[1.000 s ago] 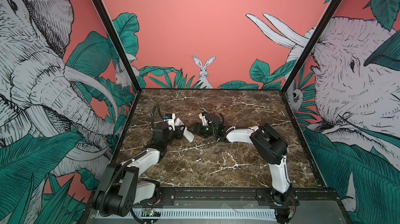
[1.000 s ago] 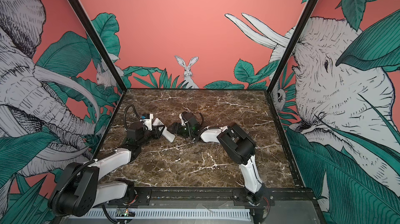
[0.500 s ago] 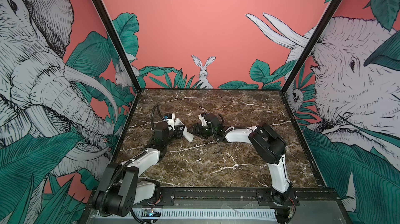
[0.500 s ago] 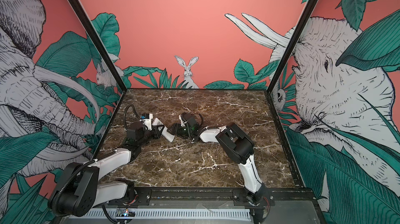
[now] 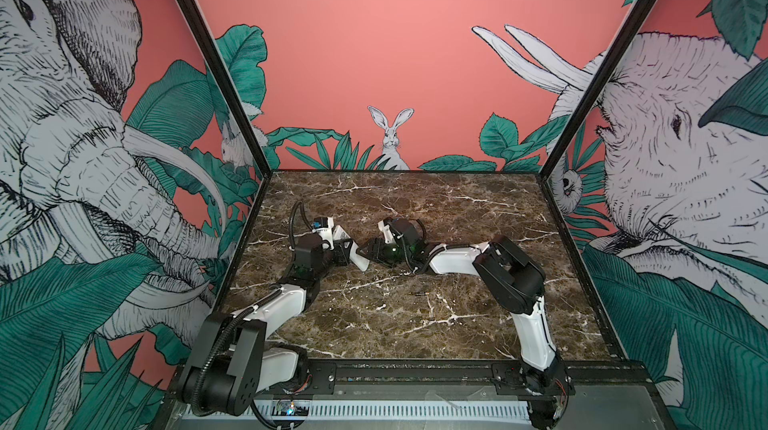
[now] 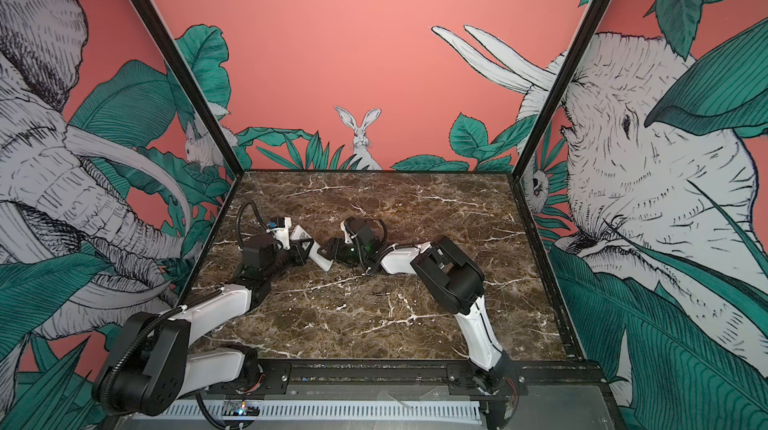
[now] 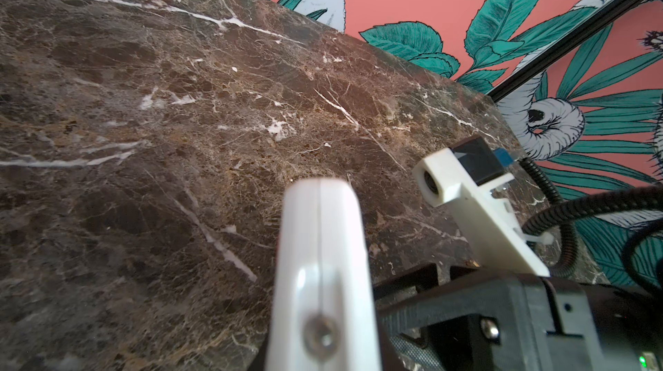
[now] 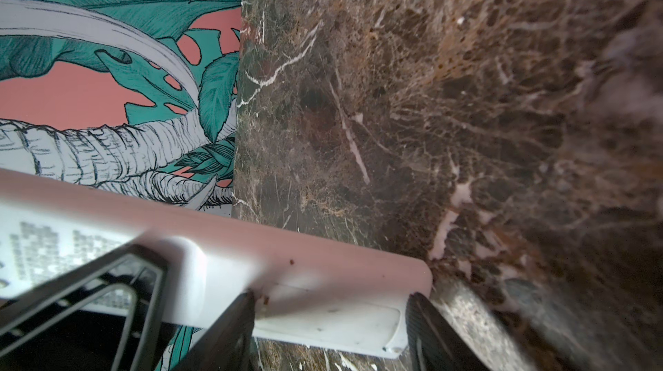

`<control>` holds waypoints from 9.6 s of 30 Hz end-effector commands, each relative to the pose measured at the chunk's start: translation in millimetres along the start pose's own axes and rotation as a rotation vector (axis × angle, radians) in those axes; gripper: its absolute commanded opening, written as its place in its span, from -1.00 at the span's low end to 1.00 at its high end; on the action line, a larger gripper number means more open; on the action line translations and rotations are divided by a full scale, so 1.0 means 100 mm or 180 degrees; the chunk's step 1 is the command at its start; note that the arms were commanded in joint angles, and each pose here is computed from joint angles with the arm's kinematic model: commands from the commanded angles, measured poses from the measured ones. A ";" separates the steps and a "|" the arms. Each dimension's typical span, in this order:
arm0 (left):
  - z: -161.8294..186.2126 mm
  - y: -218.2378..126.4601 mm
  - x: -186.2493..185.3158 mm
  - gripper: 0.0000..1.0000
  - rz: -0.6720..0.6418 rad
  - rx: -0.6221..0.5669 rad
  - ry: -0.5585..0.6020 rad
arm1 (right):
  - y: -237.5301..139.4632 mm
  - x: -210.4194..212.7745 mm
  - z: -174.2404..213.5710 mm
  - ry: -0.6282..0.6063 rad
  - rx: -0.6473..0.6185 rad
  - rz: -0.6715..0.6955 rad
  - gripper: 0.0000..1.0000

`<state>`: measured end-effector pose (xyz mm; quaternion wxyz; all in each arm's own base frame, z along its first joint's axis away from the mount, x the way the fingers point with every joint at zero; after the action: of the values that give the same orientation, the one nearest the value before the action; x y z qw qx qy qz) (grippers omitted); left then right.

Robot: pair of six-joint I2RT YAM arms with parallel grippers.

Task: Load the batteries into the remote control

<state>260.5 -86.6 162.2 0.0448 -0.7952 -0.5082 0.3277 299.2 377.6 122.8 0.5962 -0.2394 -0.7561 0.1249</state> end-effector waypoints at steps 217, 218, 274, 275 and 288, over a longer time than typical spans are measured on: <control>0.08 -0.06 -0.19 -1.00 -0.0025 0.0103 0.0658 | -1.94 -1.36 -0.49 -0.0752 0.0919 0.3117 -0.37; 0.08 -0.06 -0.19 -1.00 -0.0029 0.0102 0.0663 | -1.93 -1.37 -0.49 -0.0744 0.0917 0.3118 -0.35; 0.07 -0.04 -0.22 -1.00 0.0066 0.0181 0.0645 | -1.40 -0.56 0.72 -0.3562 0.2194 0.1626 -0.02; 0.06 -0.03 -0.22 -1.00 0.0067 0.0178 0.0645 | -1.40 -0.57 0.71 -0.3566 0.2194 0.1635 -0.03; 0.06 -0.04 -0.22 -1.00 0.0071 0.0172 0.0647 | -1.29 -0.60 0.69 -0.3621 0.2351 0.1696 -0.13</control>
<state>248.8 -105.0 171.0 0.1028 -0.8302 -0.4869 0.2512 217.2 241.0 117.2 0.1121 -0.1104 -0.7813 0.6041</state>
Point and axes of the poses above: each gripper's point midway between its finger pads, its own y axis out along the fingers, its own x axis along the line the jaws close on, z = x × y, the point moved 10 cm from there along -y, back along the fingers
